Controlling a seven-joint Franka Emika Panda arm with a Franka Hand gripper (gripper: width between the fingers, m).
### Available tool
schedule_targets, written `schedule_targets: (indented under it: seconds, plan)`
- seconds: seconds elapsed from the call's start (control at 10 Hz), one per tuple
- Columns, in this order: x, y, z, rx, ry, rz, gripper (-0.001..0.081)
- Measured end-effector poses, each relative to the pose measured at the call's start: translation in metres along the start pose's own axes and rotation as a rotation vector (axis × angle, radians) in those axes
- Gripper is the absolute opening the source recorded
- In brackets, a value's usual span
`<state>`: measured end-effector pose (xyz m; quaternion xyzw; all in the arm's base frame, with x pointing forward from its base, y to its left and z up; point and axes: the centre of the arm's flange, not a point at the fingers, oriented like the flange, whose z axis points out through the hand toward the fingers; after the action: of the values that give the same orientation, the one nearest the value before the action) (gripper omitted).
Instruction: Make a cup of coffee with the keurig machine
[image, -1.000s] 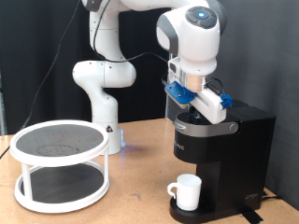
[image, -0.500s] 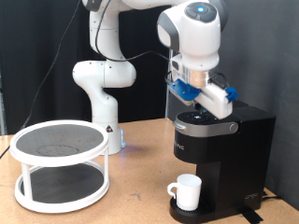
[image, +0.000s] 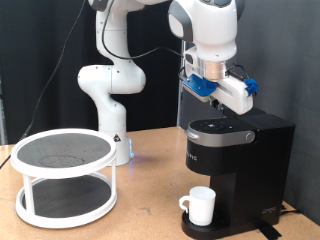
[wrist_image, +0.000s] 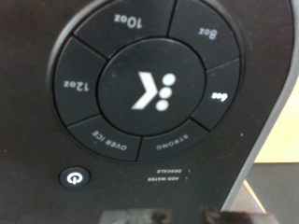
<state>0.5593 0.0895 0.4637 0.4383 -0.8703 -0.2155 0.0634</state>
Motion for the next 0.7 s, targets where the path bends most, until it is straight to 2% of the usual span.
schedule_targets:
  seconds: [0.4,0.7]
  plan:
    - [0.0016,0.0010,-0.0056,0.002,-0.001,-0.001,0.0000]
    - [0.0073,-0.0006,0.0020,0.003,0.053,0.007,0.0000]
